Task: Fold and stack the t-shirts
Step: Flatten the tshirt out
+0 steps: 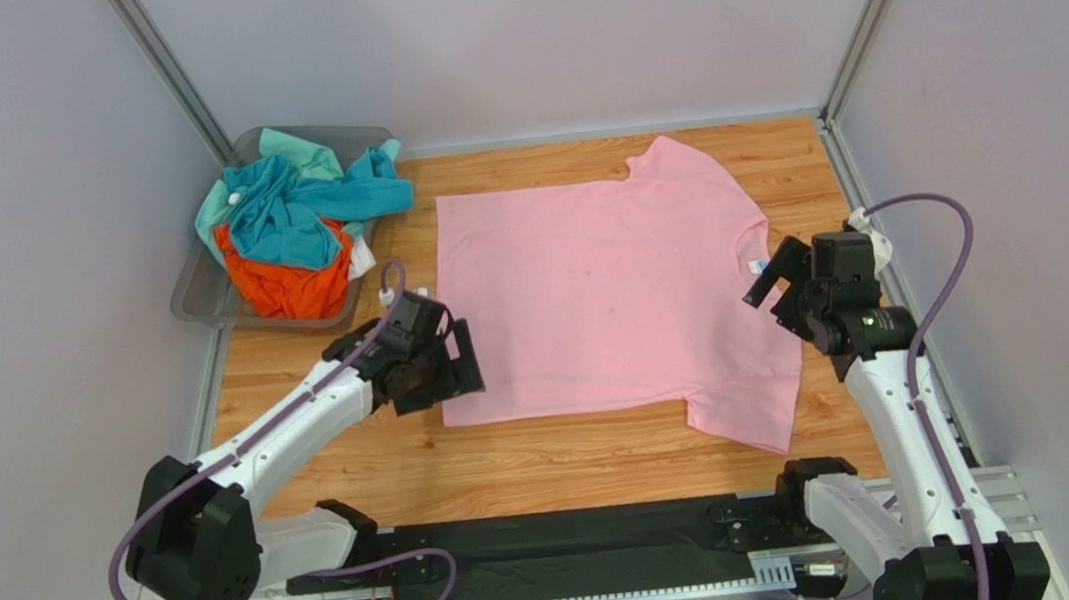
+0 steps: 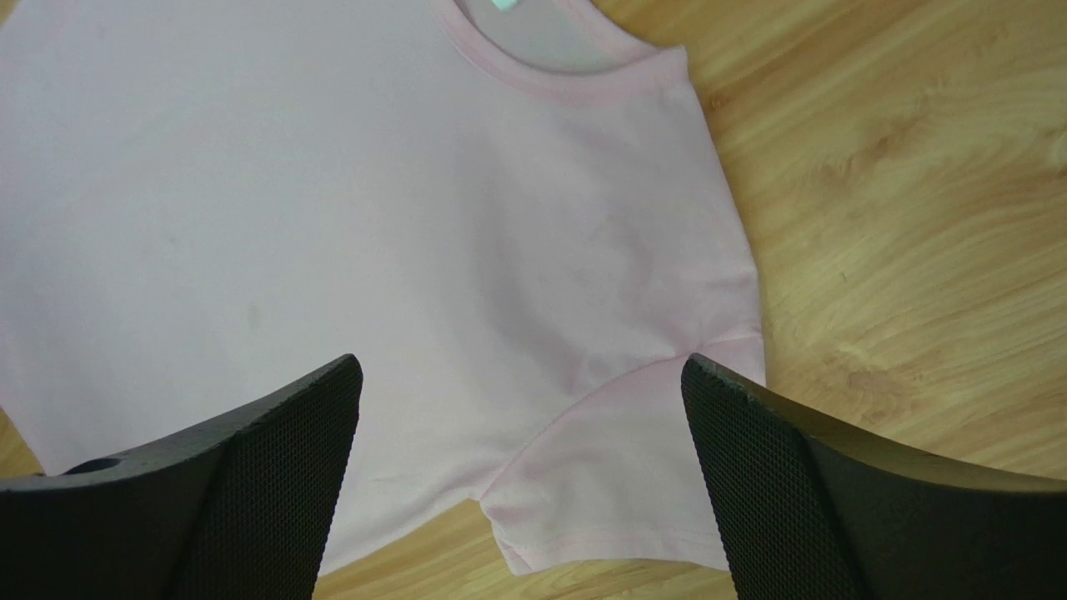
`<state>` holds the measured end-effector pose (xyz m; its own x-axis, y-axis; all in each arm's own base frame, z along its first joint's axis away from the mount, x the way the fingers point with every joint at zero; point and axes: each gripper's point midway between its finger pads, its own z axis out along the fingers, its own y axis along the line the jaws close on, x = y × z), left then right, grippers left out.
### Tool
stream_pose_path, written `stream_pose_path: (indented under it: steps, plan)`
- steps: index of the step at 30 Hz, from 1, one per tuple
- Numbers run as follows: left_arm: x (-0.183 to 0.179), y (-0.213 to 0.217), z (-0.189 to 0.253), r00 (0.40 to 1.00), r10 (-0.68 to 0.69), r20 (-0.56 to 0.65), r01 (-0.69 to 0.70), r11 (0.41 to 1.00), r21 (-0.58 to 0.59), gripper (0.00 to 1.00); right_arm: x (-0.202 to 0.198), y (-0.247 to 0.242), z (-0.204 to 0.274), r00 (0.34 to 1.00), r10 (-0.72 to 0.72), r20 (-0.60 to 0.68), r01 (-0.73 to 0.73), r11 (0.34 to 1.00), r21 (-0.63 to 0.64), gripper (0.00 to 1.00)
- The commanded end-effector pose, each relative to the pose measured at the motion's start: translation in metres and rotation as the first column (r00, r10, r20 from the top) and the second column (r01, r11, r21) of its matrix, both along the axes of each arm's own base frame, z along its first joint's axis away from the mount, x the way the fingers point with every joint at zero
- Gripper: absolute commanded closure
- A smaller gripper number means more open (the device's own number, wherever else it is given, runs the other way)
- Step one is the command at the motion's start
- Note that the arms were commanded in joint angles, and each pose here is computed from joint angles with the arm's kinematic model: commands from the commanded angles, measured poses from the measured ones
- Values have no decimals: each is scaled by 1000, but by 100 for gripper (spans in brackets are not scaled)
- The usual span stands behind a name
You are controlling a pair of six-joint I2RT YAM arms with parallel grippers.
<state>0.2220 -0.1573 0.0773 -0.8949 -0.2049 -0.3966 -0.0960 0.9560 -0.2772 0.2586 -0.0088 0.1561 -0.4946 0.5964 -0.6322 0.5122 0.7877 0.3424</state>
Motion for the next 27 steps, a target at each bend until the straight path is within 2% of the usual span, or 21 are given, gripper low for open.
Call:
stream_pose_path:
  steps: [1,9,12,20,22,26,27]
  plan:
    - [-5,15,-5,992,127,28,-127,992,0,9,-2,14,-2,999,33,38,-35,997,69,0]
    - [-8,24,-30,982,185,-21,-184,981,64,37,-11,24,-35,991,108,-78,-100,990,100,0]
    - [-10,25,-40,981,188,-53,-183,979,89,50,-13,23,-41,988,109,-105,-99,991,94,0]
    - [-20,29,-66,970,200,-136,-180,973,146,54,-16,15,-49,987,85,-137,-78,995,54,0]
    - [-22,29,-68,969,199,-147,-177,973,150,63,-17,14,-50,986,85,-141,-78,996,52,0]
    - [-24,24,-71,968,189,-165,-170,977,125,71,-20,11,-53,985,75,-153,-71,997,36,0]
    - [-24,22,-72,968,185,-167,-167,979,116,78,-21,10,-54,985,73,-159,-69,997,32,0]
